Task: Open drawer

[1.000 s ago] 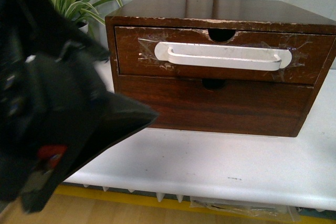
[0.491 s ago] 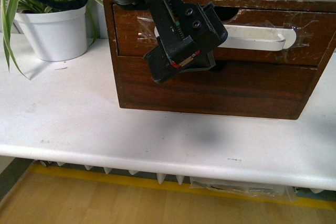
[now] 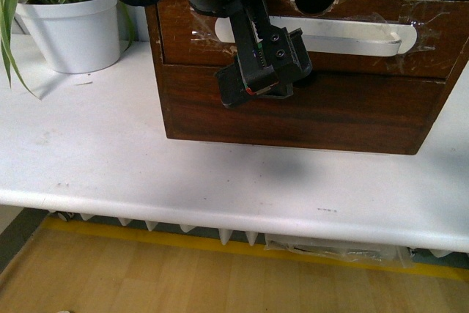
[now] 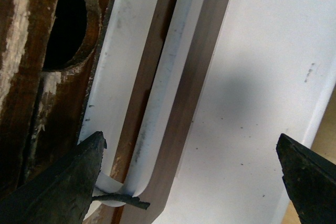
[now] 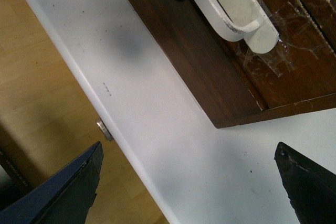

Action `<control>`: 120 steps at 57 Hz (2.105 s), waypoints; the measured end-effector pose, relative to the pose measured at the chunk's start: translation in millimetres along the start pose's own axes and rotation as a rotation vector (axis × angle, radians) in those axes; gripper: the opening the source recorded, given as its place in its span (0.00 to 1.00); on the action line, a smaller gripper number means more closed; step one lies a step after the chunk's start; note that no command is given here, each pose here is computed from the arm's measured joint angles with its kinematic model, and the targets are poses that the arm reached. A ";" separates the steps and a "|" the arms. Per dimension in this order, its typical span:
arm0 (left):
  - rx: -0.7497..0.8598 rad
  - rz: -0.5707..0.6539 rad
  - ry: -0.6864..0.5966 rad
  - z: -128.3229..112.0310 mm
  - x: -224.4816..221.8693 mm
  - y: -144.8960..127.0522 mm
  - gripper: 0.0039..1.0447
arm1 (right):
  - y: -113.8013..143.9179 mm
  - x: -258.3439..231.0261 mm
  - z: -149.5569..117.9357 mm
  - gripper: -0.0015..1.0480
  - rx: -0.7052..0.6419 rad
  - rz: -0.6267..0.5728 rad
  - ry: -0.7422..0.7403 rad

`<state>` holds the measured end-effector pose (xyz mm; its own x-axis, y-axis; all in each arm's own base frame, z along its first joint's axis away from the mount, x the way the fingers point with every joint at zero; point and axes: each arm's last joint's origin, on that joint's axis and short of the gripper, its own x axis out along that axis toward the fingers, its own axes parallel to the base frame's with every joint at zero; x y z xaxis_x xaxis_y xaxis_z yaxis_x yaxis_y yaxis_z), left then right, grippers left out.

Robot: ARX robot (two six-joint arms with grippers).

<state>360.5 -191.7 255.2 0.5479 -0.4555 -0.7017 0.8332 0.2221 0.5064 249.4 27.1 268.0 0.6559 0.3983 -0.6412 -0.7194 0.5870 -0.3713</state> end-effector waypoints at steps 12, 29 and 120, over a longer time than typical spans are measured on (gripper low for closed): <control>0.029 -0.012 0.051 -8.2 4.3 3.3 0.94 | -4.5 11.3 6.4 0.91 -0.012 0.016 -0.005; 0.051 -0.073 0.054 -9.4 0.2 4.7 0.94 | -11.1 32.1 20.6 0.91 -0.043 0.036 -0.017; 0.196 -0.322 0.041 -7.2 -40.9 -46.7 0.95 | 28.1 68.0 36.4 0.91 -0.139 0.352 0.007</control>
<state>299.7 -177.2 256.7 0.2663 -0.4391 -0.8581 0.9353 -0.0975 0.3402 282.1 96.3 238.4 0.3614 0.5535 -0.7503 -0.9251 0.3136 -0.2142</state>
